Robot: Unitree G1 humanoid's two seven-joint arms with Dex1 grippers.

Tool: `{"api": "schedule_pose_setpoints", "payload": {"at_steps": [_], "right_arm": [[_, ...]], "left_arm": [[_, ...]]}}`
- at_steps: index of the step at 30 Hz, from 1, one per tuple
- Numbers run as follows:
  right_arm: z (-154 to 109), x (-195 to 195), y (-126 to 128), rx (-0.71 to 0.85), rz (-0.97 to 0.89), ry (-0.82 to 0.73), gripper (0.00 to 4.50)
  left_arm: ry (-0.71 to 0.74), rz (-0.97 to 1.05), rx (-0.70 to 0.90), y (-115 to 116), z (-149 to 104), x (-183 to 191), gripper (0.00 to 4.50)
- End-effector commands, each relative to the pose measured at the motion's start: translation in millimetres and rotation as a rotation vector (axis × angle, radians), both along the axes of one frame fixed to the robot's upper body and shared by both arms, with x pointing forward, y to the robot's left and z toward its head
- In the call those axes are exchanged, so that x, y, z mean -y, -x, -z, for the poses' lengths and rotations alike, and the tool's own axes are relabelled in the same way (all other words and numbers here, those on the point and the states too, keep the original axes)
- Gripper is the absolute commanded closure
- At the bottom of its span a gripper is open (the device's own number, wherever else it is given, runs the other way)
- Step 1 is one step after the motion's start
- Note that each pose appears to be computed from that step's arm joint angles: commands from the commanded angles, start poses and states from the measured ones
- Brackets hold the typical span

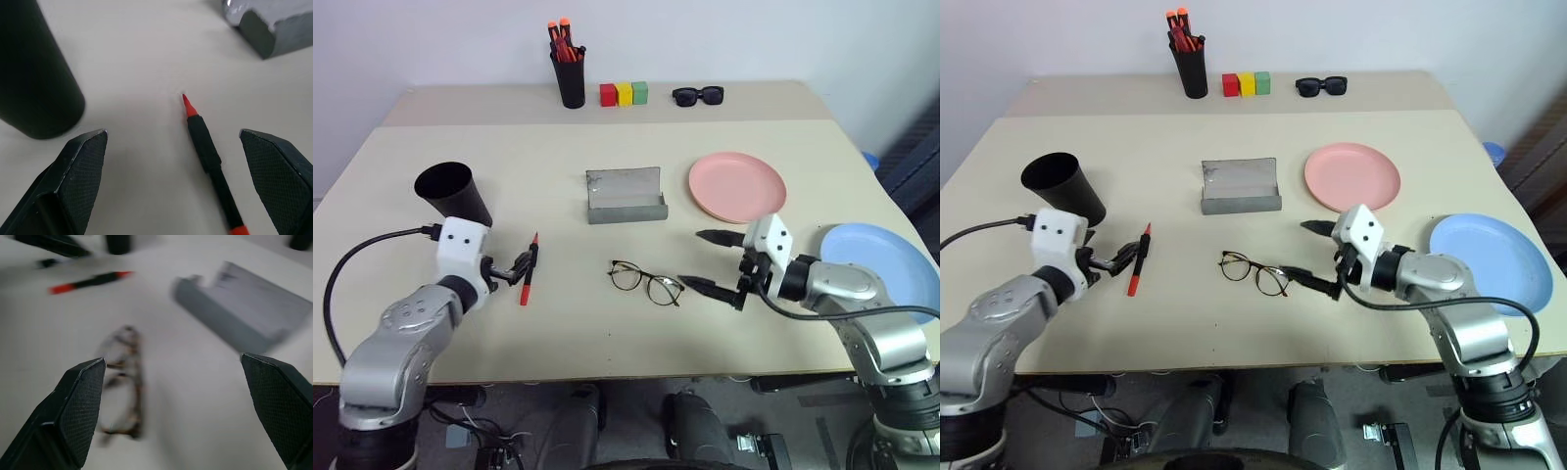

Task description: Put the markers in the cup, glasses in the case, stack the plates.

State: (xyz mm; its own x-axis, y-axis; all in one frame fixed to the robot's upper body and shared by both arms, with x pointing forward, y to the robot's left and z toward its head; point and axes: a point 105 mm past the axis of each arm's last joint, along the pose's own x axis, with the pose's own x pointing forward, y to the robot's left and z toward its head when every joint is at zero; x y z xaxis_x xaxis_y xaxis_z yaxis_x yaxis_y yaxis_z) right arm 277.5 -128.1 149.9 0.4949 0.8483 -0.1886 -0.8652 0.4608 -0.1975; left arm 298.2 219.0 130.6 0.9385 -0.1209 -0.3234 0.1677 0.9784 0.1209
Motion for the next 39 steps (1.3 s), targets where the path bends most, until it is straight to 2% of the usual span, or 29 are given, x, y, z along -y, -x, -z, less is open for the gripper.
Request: {"api": "schedule_pose_setpoints", "payload": {"at_steps": [1, 10, 21, 24, 31, 34, 35, 37, 39], "right_arm": [[-3.8, -14.2, 9.8, 0.016, -0.054, -0.024, 0.01], [11.8, -30.4, 14.9, 0.004, -0.103, -0.027, 0.01], [23.0, -36.6, 16.6, -0.002, -0.114, -0.037, 0.01], [23.7, -37.1, 16.5, 0.002, -0.11, -0.041, 0.0], [24.3, -39.5, 15.3, 0.011, -0.098, -0.049, 0.0], [23.9, -39.4, 14.5, 0.013, -0.095, -0.048, 0.0], [23.6, -39.2, 14.0, 0.014, -0.093, -0.048, 0.0], [20.5, -39.4, 11.0, 0.032, -0.084, -0.047, 0.0], [15.0, -39.8, 6.2, 0.051, -0.067, -0.061, 0.0]], "left_arm": [[0.009, -0.048, -0.029, -5.6, -7.3, 2.8, 0.07], [0.069, -0.099, -0.3, -6.0, 11.2, 14.5, 0.07], [0.092, -0.127, -0.387, -21.6, 24.3, 24.9, 0.07], [0.095, -0.122, -0.399, -23.9, 25.3, 27.2, 0.87], [0.088, -0.108, -0.396, -28.0, 22.1, 31.5, 4.42], [0.09, -0.092, -0.367, -29.9, 14.6, 35.3, 4.47], [0.088, -0.072, -0.313, -32.7, 5.6, 38.5, 4.47], [0.077, -0.017, 0.012, -45.2, -42.5, 45.9, 4.47], [0.072, 0.029, 0.199, -45.6, -73.1, 50.4, 4.47]]}}
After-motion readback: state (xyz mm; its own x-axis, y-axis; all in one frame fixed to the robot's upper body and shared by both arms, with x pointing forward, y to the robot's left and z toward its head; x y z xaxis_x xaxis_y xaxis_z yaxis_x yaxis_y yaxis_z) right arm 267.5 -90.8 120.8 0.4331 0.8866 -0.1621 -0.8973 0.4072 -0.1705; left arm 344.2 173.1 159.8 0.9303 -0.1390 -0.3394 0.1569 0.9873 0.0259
